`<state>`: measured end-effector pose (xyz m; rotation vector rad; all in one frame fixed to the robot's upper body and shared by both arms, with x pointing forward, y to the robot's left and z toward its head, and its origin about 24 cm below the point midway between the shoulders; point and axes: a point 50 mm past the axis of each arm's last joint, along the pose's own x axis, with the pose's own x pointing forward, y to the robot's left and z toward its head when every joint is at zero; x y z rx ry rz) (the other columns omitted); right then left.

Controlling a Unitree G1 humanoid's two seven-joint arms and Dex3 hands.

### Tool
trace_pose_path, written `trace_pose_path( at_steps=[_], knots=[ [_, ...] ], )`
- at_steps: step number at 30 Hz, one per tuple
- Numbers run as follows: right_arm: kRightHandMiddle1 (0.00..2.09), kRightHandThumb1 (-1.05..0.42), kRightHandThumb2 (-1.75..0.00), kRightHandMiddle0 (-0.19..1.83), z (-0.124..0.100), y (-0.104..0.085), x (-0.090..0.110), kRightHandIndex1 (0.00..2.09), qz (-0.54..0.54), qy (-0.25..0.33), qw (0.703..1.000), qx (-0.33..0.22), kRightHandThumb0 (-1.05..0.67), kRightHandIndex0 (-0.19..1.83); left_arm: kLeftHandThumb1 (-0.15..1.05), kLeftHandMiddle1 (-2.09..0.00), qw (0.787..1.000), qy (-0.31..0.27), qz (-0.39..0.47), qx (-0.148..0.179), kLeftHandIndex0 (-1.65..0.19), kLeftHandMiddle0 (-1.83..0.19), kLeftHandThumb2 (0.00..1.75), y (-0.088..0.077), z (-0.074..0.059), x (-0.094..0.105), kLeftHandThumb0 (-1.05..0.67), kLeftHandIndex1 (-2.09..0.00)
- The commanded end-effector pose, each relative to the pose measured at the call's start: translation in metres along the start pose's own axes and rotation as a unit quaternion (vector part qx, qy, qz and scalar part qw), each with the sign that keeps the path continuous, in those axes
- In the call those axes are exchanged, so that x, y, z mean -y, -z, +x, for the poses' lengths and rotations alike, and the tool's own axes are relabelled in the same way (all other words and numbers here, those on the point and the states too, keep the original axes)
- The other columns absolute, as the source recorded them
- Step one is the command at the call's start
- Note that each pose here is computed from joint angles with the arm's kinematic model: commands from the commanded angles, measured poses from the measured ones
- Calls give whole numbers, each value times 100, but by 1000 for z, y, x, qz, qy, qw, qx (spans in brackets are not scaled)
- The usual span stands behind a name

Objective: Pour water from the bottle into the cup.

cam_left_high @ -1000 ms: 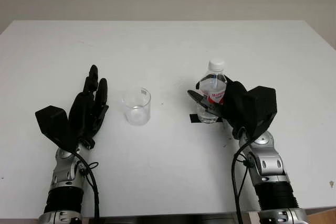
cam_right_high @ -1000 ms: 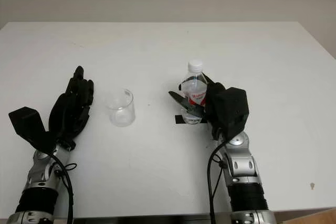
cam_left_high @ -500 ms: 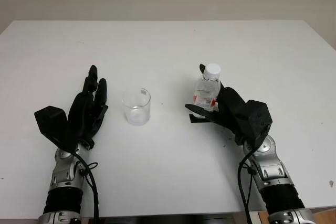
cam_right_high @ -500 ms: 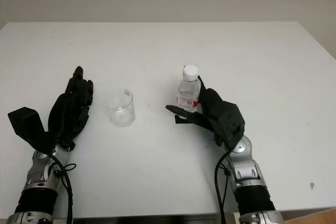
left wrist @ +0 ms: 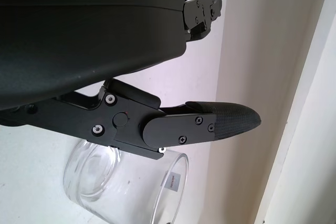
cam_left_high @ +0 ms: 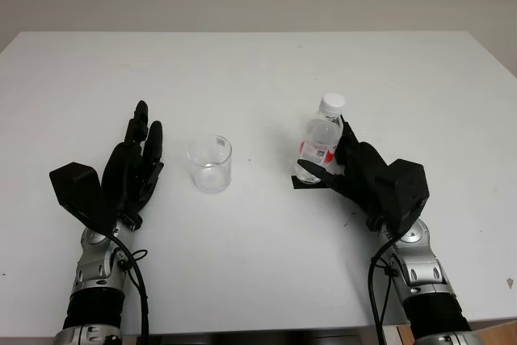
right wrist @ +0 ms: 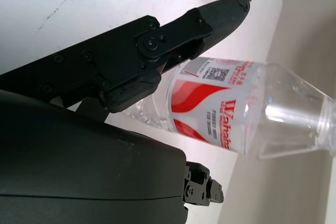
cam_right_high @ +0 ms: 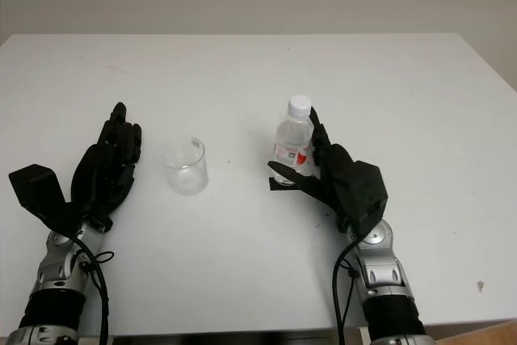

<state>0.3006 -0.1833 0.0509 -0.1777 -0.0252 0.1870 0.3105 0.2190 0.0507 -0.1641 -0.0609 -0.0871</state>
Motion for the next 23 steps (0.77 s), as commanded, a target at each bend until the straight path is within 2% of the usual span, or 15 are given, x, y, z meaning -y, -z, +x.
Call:
trace_pose_path(
  at_steps=[1, 9, 16, 23],
  knots=[
    [0, -93, -6, -19, -8, 2, 0, 0, 14, 9, 1000, 2, -94, -19, 105, -5, 1000, -6, -2, -13, 18, 18, 45, 6, -5, -5, -73, -5],
    [0, -94, -5, -19, -20, 4, -16, 0, 44, 17, 999, -2, -97, -19, 105, -5, 1000, 1, -1, -13, 19, 19, 46, 6, -3, -3, -72, -4],
    [0, -91, -4, -19, -17, 1, -38, 0, 87, -4, 996, 5, -93, -19, 105, -3, 1000, 2, -7, -12, 19, 19, 46, 5, -2, -3, -73, -1],
    [0, -92, -5, -19, -15, -2, -44, 0, 69, -11, 998, 8, -97, -19, 105, -5, 1000, -3, -7, -12, 18, 18, 46, 6, -5, -4, -73, -3]
  ],
)
